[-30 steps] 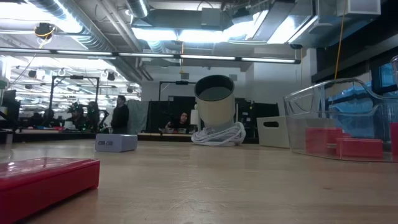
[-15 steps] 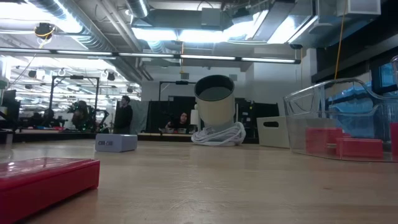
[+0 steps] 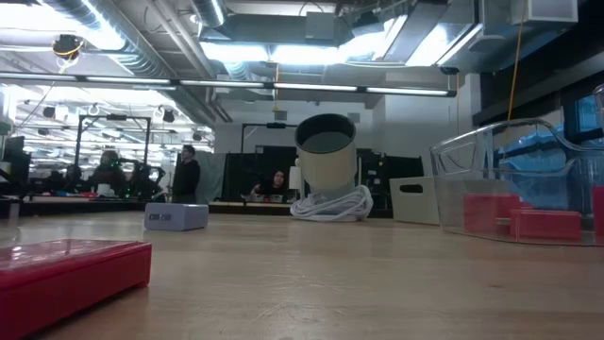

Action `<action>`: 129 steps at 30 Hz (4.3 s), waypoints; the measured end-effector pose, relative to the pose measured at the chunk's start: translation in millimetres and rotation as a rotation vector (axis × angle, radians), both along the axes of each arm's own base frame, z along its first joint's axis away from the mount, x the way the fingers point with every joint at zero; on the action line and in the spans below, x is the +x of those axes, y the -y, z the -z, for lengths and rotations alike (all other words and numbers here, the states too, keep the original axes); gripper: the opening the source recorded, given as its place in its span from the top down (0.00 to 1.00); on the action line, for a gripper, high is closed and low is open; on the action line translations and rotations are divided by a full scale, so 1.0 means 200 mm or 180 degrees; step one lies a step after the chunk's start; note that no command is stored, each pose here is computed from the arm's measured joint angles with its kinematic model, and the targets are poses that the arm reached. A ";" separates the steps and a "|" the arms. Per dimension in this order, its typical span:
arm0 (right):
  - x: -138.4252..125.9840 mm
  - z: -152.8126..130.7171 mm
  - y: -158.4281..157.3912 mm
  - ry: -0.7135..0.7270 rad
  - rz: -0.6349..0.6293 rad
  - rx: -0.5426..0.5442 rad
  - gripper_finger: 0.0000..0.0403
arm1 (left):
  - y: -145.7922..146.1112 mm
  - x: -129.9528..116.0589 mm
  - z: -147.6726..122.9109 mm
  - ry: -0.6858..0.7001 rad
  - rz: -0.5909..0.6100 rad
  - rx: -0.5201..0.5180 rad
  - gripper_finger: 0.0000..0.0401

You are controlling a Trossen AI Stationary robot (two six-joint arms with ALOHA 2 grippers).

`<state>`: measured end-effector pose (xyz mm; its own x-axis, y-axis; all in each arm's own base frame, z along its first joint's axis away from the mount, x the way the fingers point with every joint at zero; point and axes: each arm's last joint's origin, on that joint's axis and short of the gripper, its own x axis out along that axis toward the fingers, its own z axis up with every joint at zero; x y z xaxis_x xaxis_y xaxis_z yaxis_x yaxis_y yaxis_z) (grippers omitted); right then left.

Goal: Pick & Place Office items
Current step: Put the white hourglass into the bottom transparent bin

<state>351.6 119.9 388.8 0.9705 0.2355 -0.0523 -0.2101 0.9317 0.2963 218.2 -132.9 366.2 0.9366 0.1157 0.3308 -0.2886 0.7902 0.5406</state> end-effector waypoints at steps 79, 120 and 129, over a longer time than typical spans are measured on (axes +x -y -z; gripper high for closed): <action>-0.90 0.79 -0.61 -0.5902 0.2435 0.1001 0.47 | 0.08 -0.07 0.73 -0.1684 -0.1498 -0.2240 0.39; -1.00 0.92 -0.52 -0.5614 0.1691 0.1091 0.32 | 0.08 -0.07 0.73 -0.1670 -0.1509 -0.2180 0.39; -1.02 0.88 -0.52 -0.5834 0.1506 0.1191 0.29 | 0.08 -0.07 0.73 -0.1670 -0.1510 -0.2179 0.39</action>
